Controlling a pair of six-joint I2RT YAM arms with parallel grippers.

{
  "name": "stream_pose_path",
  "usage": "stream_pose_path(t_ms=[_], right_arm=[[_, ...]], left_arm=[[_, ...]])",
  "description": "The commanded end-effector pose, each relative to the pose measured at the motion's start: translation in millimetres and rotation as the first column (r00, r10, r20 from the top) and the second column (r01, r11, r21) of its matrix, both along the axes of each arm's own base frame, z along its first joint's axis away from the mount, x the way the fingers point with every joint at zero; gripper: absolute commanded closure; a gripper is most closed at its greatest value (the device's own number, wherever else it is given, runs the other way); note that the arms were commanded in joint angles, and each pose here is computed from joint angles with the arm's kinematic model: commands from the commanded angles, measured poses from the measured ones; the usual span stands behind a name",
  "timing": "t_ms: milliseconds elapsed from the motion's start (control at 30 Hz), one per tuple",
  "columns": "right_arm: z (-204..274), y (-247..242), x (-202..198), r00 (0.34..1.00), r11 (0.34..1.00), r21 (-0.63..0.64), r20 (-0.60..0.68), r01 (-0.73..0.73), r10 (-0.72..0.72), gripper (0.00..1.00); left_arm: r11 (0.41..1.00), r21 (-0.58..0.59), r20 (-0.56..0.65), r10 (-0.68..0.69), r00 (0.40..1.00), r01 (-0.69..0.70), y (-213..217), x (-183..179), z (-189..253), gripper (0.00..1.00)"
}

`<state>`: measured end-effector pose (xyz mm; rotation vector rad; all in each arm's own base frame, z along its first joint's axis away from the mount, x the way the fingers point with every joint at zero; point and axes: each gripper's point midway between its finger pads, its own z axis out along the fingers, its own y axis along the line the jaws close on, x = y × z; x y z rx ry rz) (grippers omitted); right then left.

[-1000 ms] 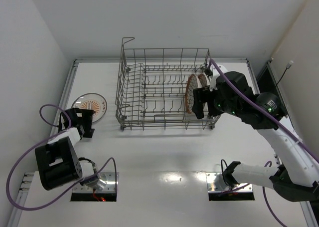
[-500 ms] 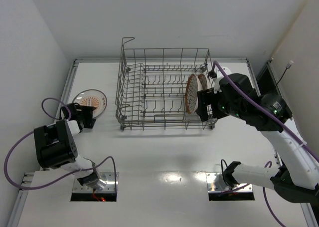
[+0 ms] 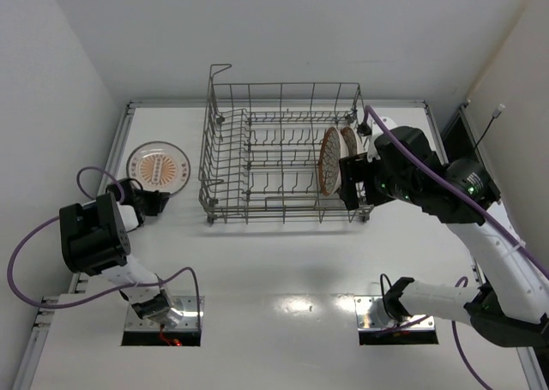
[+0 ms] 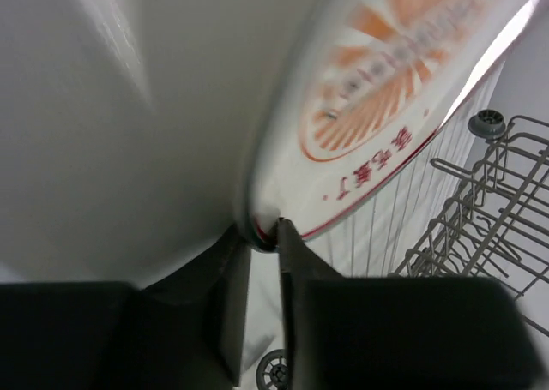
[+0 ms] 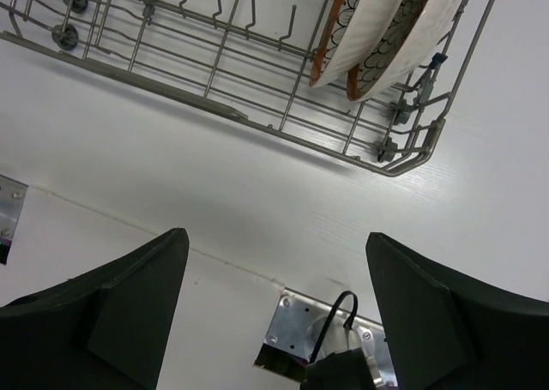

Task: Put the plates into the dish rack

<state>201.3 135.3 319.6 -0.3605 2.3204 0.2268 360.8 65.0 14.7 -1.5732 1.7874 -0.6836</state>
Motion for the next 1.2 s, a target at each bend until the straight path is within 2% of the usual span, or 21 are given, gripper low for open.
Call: stream_pose_path(t_ms=[0, 67, 233, 300, 400, 500, 633, 800, 967, 1100, 1167], right_arm=[[10.2, 2.3, 4.2, 1.000, 1.000, 0.026, 0.023, 0.012, -0.012, 0.18], [10.0, 3.6, 3.4, 1.000, 1.000, 0.030, 0.019, 0.005, -0.006, 0.18], [14.6, 8.9, 7.0, 0.999, 0.998, 0.055, 0.038, -0.003, 0.001, 0.18], [16.2, 11.8, 7.6, 0.999, 0.998, 0.067, 0.042, -0.011, 0.008, 0.18], [21.2, 14.6, 8.0, 0.998, 0.996, 0.085, 0.053, -0.020, 0.015, 0.18], [22.5, 18.8, 7.1, 0.998, 0.994, 0.102, 0.051, -0.036, 0.031, 0.18], [41.5, 44.1, 9.4, 0.991, 0.973, 0.199, 0.083, -0.119, 0.104, 0.16], [66.7, 88.0, 1.6, 0.954, 0.887, 0.350, 0.130, -0.300, 0.271, 0.16], [80.9, 117.8, 6.0, 0.933, 0.808, 0.467, 0.160, -0.358, 0.322, 0.14], [90.1, 145.1, 7.8, 0.905, 0.704, 0.580, 0.165, -0.410, 0.392, 0.13], [95.4, 159.6, 9.1, 0.892, 0.636, 0.648, 0.163, -0.420, 0.423, 0.13]], left_arm=[[0.999, 0.013, -0.042, -0.044, 0.998, 0.044, -4.1, -11.4, -15.4, 0.91], [0.999, 0.027, -0.030, -0.041, 0.999, 0.042, 0.2, -9.8, -7.9, 1.00], [0.994, 0.103, -0.069, -0.031, 0.997, 0.038, 13.1, -9.9, 15.8, 1.00], [0.985, 0.164, -0.045, -0.042, 0.998, 0.049, 22.3, 0.3, 39.4, 1.00], [0.984, 0.179, -0.034, -0.008, 0.999, 0.014, 28.8, 3.2, 64.6, 1.00], [0.983, 0.173, 0.042, 0.053, 0.998, -0.060, 33.9, 7.8, 101.0, 1.00], [0.968, 0.195, 0.168, 0.123, 0.978, -0.156, 43.2, 9.6, 160.1, 1.00], [0.967, 0.197, 0.298, 0.097, 0.950, -0.161, 37.8, 12.3, 235.5, 1.00], [0.976, 0.202, 0.393, -0.003, 0.920, -0.083, 9.8, 15.0, 301.4, 1.00], [0.971, 0.239, 0.452, -0.090, 0.888, -0.023, -6.8, 3.1, 346.0, 1.00], [0.969, 0.239, 0.494, -0.175, 0.852, 0.060, -25.6, -2.3, 367.0, 1.00]])
